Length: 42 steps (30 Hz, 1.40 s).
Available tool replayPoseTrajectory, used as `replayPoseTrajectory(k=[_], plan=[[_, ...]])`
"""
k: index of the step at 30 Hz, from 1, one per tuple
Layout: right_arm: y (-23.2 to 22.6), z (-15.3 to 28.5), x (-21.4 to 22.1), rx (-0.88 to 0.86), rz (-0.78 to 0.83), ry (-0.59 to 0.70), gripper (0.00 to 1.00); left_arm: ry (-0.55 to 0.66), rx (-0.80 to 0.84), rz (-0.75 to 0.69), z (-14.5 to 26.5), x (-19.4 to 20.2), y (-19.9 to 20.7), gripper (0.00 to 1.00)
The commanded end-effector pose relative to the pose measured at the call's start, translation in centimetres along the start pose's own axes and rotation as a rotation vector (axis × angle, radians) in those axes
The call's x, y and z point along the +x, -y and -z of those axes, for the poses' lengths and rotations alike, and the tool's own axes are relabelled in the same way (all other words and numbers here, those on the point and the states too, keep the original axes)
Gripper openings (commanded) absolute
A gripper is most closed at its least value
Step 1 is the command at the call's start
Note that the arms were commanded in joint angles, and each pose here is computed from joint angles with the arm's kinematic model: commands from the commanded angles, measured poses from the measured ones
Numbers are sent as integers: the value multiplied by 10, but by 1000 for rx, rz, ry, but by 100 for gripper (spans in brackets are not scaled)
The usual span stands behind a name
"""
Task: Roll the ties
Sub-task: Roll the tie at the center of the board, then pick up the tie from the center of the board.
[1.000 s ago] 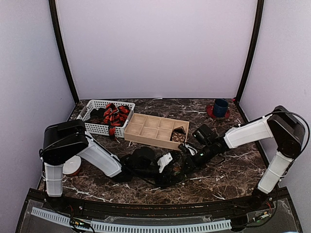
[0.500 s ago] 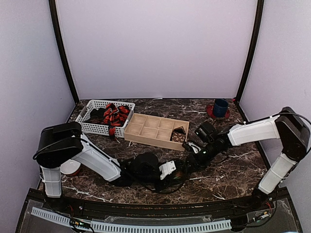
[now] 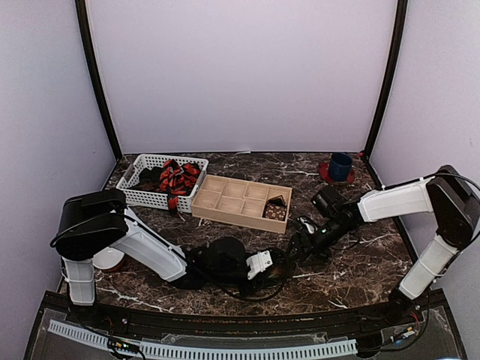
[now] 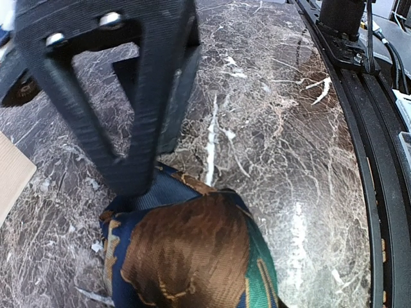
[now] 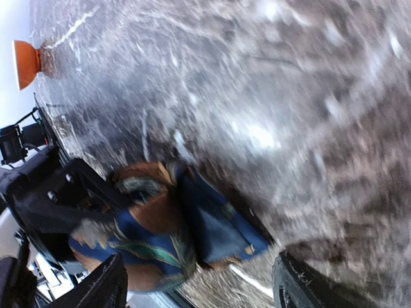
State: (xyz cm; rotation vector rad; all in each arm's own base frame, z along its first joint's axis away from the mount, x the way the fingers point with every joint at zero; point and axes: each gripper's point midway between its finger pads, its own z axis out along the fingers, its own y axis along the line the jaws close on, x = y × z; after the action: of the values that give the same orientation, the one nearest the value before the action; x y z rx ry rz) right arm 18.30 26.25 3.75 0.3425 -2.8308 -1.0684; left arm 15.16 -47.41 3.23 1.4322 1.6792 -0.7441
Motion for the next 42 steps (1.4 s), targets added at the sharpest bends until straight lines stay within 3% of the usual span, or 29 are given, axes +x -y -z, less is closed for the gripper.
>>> replayPoseTrajectory(k=[1, 10, 14, 37, 42], plan=[[9, -13, 0, 20, 29, -39, 79, -253, 38, 6, 8, 74, 14, 32], [-55, -12, 13, -259, 120, -39, 73, -252, 27, 12, 7, 75, 12, 32], [-65, -13, 8, -284, 142, -22, 70, -250, 33, 22, 6, 75, 13, 32], [-72, -8, 22, -318, 213, -2, 79, -244, 55, 22, 7, 76, 17, 33], [-67, -18, 14, -252, 224, -4, 75, -245, 58, 23, 7, 76, 18, 33]])
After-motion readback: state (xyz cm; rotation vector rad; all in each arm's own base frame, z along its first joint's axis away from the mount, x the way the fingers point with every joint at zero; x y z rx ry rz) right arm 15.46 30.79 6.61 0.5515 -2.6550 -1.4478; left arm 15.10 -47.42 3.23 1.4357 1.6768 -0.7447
